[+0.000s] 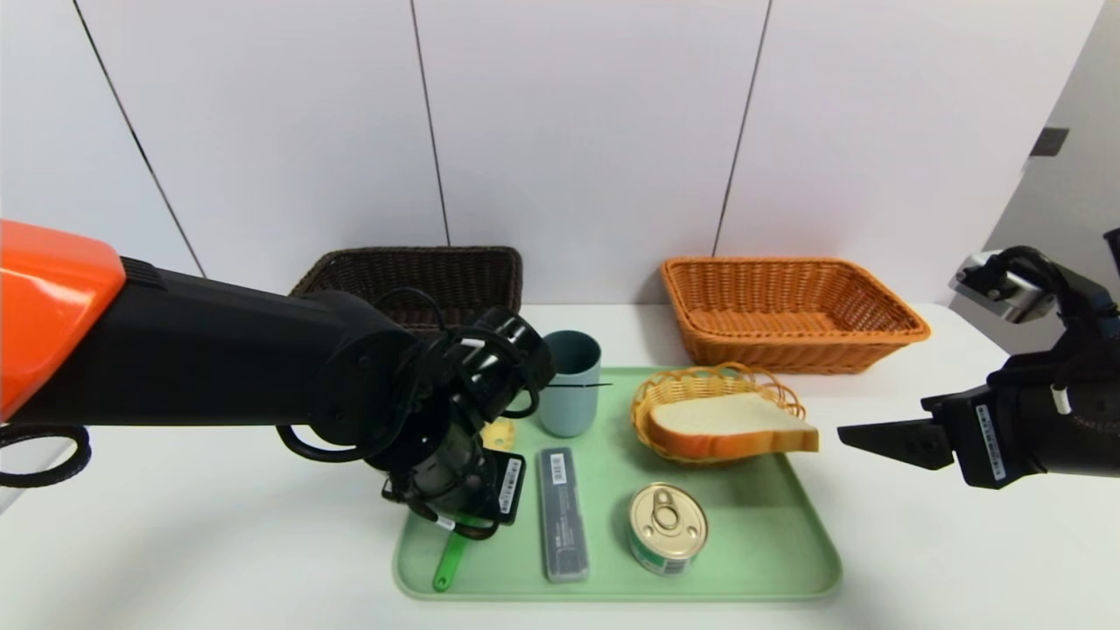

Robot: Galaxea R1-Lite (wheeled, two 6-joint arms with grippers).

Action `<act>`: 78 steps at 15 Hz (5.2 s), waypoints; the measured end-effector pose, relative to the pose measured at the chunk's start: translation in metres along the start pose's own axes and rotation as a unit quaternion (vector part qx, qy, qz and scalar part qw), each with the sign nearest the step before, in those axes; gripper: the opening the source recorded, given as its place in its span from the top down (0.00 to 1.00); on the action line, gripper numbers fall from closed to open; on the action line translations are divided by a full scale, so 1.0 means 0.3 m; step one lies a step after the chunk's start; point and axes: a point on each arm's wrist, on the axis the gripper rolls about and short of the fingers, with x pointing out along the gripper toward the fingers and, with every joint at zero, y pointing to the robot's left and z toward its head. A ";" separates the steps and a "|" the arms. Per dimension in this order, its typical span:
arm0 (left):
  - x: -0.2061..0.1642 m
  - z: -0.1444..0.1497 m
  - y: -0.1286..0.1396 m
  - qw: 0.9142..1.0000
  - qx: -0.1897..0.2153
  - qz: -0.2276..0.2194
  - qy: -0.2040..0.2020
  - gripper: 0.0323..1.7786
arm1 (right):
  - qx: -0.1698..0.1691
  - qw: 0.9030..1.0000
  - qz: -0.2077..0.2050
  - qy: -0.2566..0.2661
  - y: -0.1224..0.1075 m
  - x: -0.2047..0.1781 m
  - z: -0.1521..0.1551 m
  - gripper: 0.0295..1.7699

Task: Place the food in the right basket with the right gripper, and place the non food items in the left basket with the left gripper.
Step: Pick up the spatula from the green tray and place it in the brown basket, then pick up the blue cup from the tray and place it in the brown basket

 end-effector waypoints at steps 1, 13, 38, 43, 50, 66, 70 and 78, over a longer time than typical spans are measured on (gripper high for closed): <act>-0.005 0.001 0.002 1.000 0.000 0.003 -0.004 0.94 | 0.000 1.000 0.000 0.000 0.000 0.000 0.000 0.03; -0.425 0.094 0.081 0.983 -0.010 -0.040 -0.180 0.94 | 0.000 1.000 0.000 -0.004 0.001 -0.007 0.002 0.03; -0.128 0.563 0.461 0.844 0.469 0.161 -0.205 0.94 | 0.001 0.995 0.058 -0.084 0.013 -0.066 0.042 0.03; -0.025 0.583 0.477 0.846 0.470 0.162 -0.190 0.94 | -0.004 0.992 0.076 -0.096 0.019 -0.090 0.040 0.03; 0.051 0.583 0.504 0.855 0.466 0.154 -0.168 0.94 | -0.003 0.993 0.075 -0.094 0.019 -0.089 0.035 0.03; 0.016 0.622 0.520 0.877 0.382 0.165 -0.239 0.28 | -0.001 0.993 0.074 -0.092 0.018 -0.088 0.031 0.03; -0.127 0.624 0.514 0.891 0.299 0.159 -0.302 0.19 | -0.001 0.993 0.074 -0.095 0.018 -0.090 0.037 0.03; -0.356 0.536 0.445 0.923 0.111 0.077 -0.361 0.09 | -0.001 0.992 0.073 -0.100 0.018 -0.090 0.042 0.03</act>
